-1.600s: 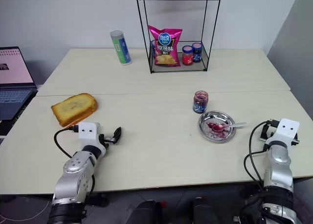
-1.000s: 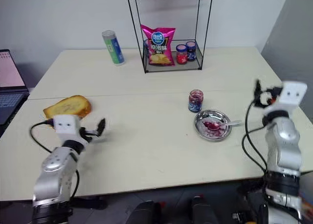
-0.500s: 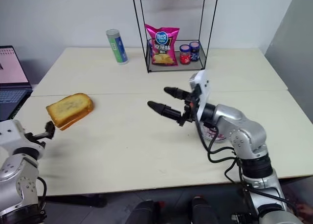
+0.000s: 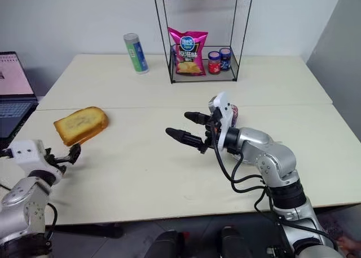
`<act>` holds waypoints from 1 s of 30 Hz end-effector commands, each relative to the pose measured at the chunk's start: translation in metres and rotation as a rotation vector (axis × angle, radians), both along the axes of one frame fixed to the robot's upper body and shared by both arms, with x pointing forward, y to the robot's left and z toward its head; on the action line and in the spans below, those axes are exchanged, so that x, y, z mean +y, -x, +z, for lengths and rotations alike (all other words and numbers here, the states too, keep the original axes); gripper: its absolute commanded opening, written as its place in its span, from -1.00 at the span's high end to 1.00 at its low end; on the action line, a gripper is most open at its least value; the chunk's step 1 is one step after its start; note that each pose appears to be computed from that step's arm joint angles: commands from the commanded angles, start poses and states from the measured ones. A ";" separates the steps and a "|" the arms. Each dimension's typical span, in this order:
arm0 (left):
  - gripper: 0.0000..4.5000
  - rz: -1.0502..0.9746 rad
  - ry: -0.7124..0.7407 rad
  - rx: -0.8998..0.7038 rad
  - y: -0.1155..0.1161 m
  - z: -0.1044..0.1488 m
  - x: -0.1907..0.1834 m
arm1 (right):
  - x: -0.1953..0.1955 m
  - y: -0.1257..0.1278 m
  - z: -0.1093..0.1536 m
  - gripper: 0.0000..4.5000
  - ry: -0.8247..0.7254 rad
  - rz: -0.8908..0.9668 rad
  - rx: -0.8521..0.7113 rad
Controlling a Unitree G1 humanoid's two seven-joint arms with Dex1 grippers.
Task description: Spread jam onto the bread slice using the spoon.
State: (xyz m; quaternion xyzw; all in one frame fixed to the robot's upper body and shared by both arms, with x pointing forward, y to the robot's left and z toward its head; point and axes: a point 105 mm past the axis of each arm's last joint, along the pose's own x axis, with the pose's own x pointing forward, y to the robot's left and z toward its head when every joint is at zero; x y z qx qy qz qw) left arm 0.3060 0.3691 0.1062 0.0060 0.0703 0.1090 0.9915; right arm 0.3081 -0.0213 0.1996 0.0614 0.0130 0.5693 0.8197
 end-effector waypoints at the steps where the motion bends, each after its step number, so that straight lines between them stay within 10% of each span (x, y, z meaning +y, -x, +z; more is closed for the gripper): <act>1: -1.00 -0.038 -0.063 -0.041 -0.016 0.018 -0.001 | 0.001 0.008 0.013 -1.00 -0.006 0.020 -0.065; 30: -1.00 0.051 0.038 -0.071 -0.028 0.013 0.007 | -0.012 -0.005 0.019 -1.00 -0.033 -0.070 -0.060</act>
